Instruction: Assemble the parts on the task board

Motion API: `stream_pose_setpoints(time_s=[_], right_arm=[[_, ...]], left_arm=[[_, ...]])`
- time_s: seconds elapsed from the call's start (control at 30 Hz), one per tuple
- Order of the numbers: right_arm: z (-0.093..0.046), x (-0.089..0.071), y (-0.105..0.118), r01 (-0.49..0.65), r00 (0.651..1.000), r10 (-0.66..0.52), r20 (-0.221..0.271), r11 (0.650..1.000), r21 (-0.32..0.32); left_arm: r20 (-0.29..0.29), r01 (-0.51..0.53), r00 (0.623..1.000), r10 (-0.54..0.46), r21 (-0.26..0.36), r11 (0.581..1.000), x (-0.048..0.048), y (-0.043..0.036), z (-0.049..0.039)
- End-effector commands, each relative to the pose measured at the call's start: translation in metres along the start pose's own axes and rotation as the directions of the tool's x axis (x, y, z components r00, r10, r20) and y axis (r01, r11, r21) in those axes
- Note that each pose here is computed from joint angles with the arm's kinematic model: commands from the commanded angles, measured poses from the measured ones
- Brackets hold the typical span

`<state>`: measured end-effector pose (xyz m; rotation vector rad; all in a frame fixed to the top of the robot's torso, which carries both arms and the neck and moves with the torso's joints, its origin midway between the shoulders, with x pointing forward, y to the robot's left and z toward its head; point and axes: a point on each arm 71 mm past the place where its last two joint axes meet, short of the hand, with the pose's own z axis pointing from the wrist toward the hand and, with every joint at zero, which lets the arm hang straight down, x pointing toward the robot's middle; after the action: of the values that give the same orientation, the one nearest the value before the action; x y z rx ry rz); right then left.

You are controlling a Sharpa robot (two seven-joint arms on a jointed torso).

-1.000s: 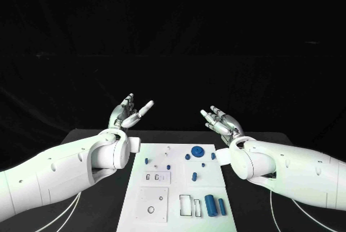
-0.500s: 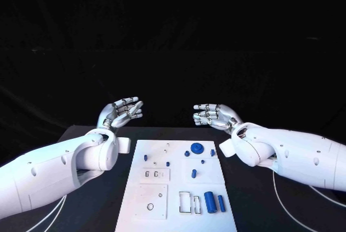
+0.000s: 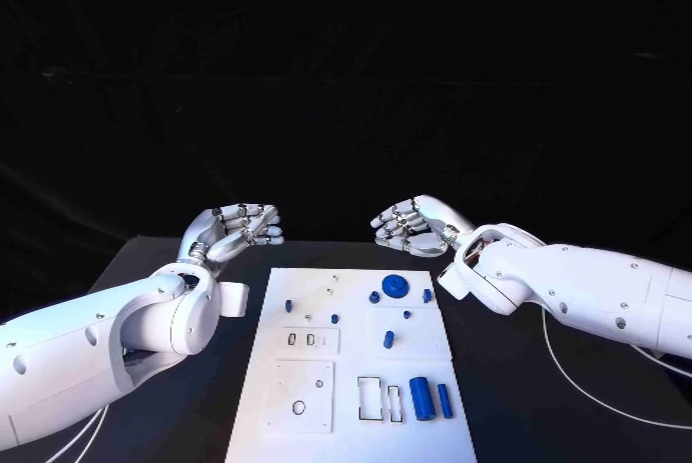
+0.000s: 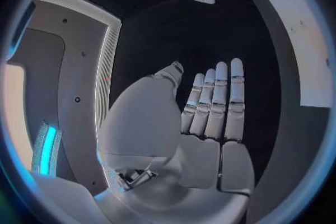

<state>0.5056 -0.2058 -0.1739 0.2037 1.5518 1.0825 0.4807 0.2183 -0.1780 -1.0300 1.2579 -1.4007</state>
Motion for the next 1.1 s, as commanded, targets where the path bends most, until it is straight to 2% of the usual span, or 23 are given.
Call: stream_pose_setpoints(time_s=[0.03, 0.27, 0.3, 0.4, 0.57, 0.83, 1.1], right_arm=[[0.001, 0.005, 0.004, 0.236, 0.965, -0.239, -0.108, 0.971, -0.036], [0.001, 0.009, 0.007, 0.455, 0.869, -0.459, -0.183, 0.888, -0.063], [0.001, 0.01, 0.007, 0.501, 0.84, -0.504, -0.201, 0.862, -0.07], [0.001, 0.014, 0.008, 0.568, 0.789, -0.57, -0.229, 0.819, -0.081], [0.002, 0.018, 0.008, 0.632, 0.734, -0.632, -0.25, 0.77, -0.09], [0.003, 0.021, 0.006, 0.675, 0.692, -0.671, -0.267, 0.732, -0.089], [0.001, 0.025, 0.002, 0.688, 0.672, -0.677, -0.3, 0.721, -0.085]], left_arm=[[-0.075, 0.016, 0.997, -0.015, 0.006, 1.0, 0.0078, -0.0065, -0.0037], [-0.116, 0.037, 0.993, -0.036, 0.006, 0.999, 0.0149, -0.016, -0.0124], [-0.125, 0.042, 0.991, -0.041, 0.007, 0.999, 0.0167, -0.0183, -0.0144], [-0.138, 0.05, 0.989, -0.049, 0.01, 0.999, 0.0193, -0.0227, -0.0177], [-0.151, 0.059, 0.987, -0.056, 0.013, 0.998, 0.0216, -0.0275, -0.0207], [-0.16, 0.065, 0.985, -0.062, 0.013, 0.998, 0.0238, -0.0294, -0.0211], [-0.16, 0.065, 0.985, -0.063, 0.009, 0.998, 0.023, -0.029, -0.0204]])
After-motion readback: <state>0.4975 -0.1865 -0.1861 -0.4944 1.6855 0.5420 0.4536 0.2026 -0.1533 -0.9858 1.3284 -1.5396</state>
